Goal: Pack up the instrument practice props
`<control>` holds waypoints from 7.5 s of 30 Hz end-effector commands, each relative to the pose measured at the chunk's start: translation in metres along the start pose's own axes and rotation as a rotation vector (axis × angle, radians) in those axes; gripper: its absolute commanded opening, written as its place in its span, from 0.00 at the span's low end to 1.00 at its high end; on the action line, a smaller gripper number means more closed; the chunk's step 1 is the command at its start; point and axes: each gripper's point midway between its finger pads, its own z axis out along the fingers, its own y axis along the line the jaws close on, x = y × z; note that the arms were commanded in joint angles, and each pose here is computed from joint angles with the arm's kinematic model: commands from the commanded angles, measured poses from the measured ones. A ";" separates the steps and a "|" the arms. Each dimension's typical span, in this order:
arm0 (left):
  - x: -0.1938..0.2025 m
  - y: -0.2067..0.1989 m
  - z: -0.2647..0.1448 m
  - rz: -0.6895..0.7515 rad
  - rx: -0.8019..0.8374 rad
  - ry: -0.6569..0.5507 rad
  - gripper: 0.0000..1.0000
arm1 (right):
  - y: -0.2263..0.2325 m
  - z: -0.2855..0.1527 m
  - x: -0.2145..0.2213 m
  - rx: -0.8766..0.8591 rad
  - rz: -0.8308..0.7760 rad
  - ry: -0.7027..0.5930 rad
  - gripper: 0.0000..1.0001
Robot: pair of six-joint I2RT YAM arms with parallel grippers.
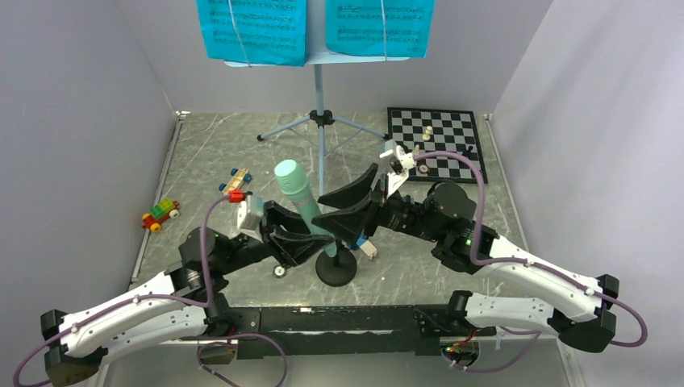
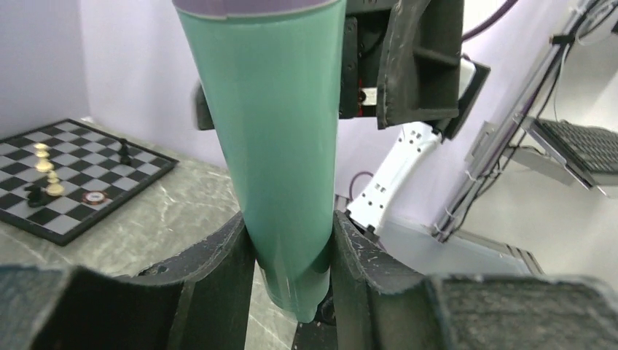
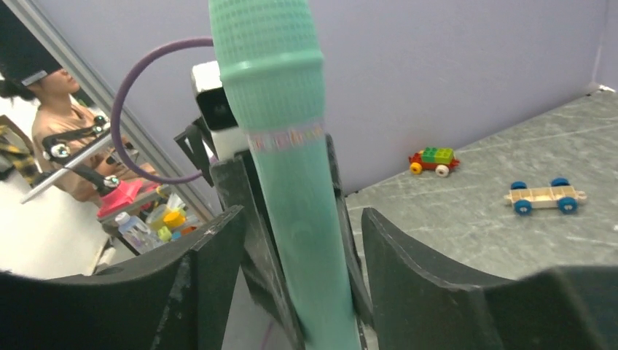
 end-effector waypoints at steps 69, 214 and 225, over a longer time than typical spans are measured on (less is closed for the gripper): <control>0.130 0.387 -0.402 -0.586 -1.896 0.907 0.41 | -0.068 -0.113 0.032 0.452 -0.127 0.085 0.89; -0.085 0.407 -0.262 0.237 -1.569 -0.046 0.00 | -0.136 -0.121 0.103 0.687 -0.166 0.239 0.89; -0.019 0.322 -0.255 0.219 -1.534 0.099 0.00 | -0.130 -0.120 0.116 0.639 -0.071 0.202 0.89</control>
